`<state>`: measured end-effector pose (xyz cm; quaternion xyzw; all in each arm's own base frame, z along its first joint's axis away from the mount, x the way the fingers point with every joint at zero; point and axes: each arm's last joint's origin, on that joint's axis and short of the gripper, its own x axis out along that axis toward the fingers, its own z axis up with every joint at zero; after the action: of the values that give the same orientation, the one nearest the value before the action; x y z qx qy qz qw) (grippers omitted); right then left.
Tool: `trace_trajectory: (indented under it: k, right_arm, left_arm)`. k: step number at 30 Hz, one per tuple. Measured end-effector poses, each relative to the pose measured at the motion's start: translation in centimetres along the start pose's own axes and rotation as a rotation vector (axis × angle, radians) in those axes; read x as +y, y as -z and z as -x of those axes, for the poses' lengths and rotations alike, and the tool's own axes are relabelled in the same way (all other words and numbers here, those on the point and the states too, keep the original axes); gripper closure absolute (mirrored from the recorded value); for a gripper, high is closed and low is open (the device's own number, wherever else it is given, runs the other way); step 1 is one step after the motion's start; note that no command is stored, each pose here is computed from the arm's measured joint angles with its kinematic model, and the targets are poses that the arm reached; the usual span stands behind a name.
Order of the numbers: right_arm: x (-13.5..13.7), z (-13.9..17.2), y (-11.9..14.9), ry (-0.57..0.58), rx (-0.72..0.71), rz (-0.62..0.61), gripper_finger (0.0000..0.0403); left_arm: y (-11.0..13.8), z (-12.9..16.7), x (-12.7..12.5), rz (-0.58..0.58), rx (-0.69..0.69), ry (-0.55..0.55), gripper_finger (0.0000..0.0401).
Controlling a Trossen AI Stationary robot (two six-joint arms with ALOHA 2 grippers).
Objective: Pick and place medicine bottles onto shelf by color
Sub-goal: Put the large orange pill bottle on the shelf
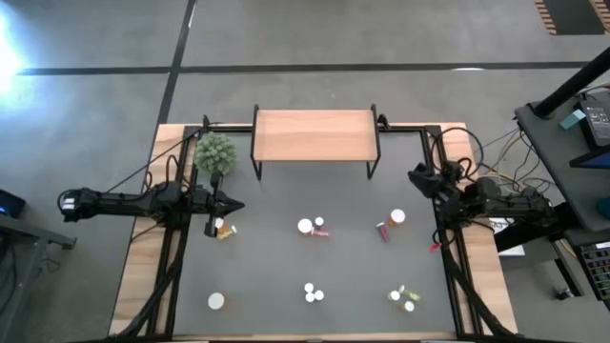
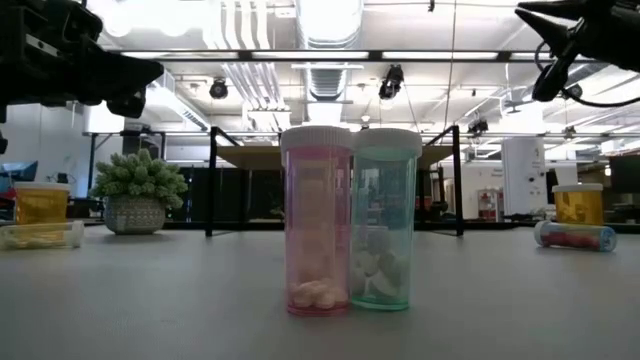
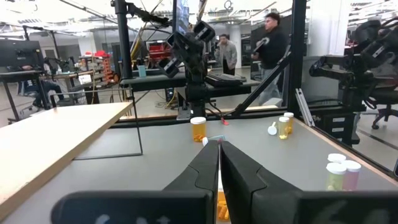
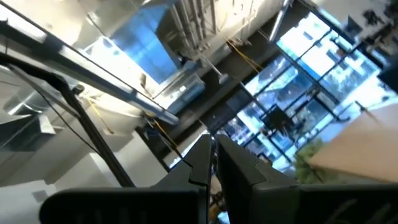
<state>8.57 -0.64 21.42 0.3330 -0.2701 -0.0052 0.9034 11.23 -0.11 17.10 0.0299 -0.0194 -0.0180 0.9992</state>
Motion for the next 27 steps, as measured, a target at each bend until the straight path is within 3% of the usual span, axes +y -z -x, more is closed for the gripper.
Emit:
trace_trajectory:
  k: [4, 7, 11, 18, 23, 27]
  right_arm:
    - [0.1, -0.1, -0.1, 0.008, 0.001, -0.054, 0.0385]
    - [0.7, -0.5, -0.7, 0.014, 0.014, -0.027, 0.0385]
    - [2.7, -1.7, -3.0, 0.048, 0.073, 0.150, 0.0385]
    - [6.7, -5.3, -7.2, 0.185, 0.315, 0.530, 0.0384]
    - [8.4, -8.4, -8.5, 0.253, 0.503, 0.622, 0.0361]
    - [8.1, -12.1, -7.4, 0.437, 0.700, 0.645, 0.0326]
  left_arm:
    - [0.0, 0.0, 0.0, 0.000, 0.001, 0.000, 0.0401]
    - [0.0, 0.0, 0.0, 0.000, 0.001, 0.000, 0.0401]
    - [0.0, 0.0, 0.0, 0.000, 0.001, 0.000, 0.0401]
    - [0.0, 0.0, 0.0, 0.000, 0.001, 0.000, 0.0401]
    - [0.0, 0.0, 0.0, 0.000, 0.000, 0.000, 0.0401]
    - [0.0, 0.0, 0.0, 0.000, 0.000, 0.000, 0.0401]
